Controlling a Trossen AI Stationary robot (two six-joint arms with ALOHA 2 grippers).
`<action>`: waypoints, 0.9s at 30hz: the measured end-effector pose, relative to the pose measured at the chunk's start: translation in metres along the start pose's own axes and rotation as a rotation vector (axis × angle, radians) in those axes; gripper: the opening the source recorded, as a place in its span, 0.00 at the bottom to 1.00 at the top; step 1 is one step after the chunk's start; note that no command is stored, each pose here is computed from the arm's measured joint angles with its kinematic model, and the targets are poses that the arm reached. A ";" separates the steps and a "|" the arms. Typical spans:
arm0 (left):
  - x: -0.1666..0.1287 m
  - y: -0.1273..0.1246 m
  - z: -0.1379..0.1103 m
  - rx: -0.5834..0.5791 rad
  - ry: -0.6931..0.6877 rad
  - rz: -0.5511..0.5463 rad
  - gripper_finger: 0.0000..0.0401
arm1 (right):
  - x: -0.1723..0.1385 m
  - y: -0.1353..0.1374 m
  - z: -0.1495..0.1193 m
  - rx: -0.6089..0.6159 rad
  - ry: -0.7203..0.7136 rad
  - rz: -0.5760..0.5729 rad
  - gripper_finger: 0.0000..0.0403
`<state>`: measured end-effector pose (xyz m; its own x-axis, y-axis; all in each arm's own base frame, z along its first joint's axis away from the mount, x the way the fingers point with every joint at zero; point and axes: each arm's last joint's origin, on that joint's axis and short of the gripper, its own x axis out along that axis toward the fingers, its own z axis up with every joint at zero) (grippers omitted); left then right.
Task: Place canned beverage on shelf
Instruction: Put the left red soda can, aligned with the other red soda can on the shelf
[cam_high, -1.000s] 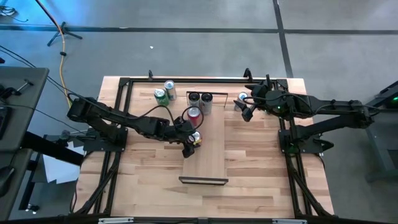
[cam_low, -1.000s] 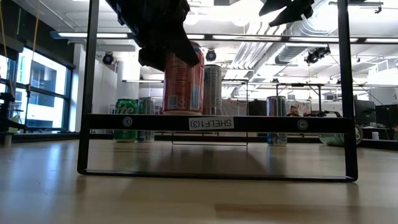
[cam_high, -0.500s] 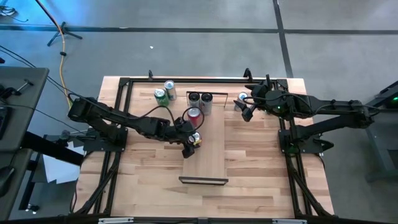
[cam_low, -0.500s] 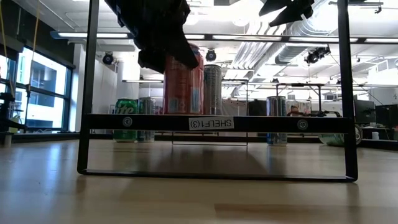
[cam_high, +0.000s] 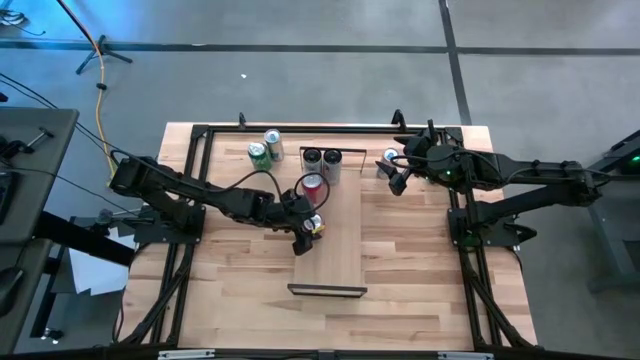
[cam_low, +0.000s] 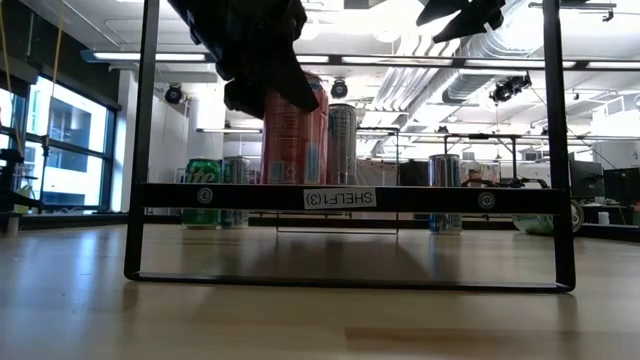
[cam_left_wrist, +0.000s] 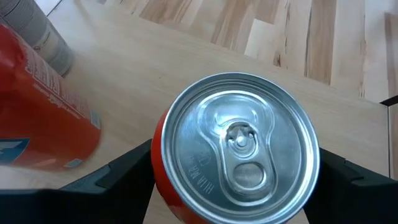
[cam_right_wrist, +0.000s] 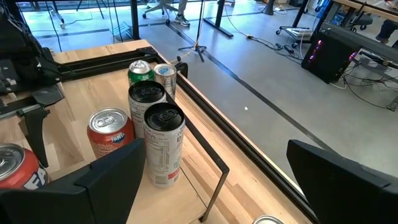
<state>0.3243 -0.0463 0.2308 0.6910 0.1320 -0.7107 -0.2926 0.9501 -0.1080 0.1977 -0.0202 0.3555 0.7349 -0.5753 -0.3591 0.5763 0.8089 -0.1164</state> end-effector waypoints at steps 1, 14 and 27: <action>0.000 0.000 0.000 0.000 0.000 0.000 0.76 | 0.000 0.000 0.000 0.000 0.000 0.000 0.93; 0.000 0.002 0.001 -0.020 0.005 -0.013 0.97 | 0.000 0.000 0.000 0.000 0.000 0.000 0.93; -0.027 0.029 0.043 -0.043 0.008 -0.344 1.00 | 0.000 0.000 -0.001 -0.009 0.006 -0.007 0.93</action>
<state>0.3257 -0.0105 0.2761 0.7491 -0.1962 -0.6328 -0.0714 0.9257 -0.3715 0.1973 -0.0203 0.3549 0.7291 -0.5799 -0.3636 0.5777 0.8062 -0.1276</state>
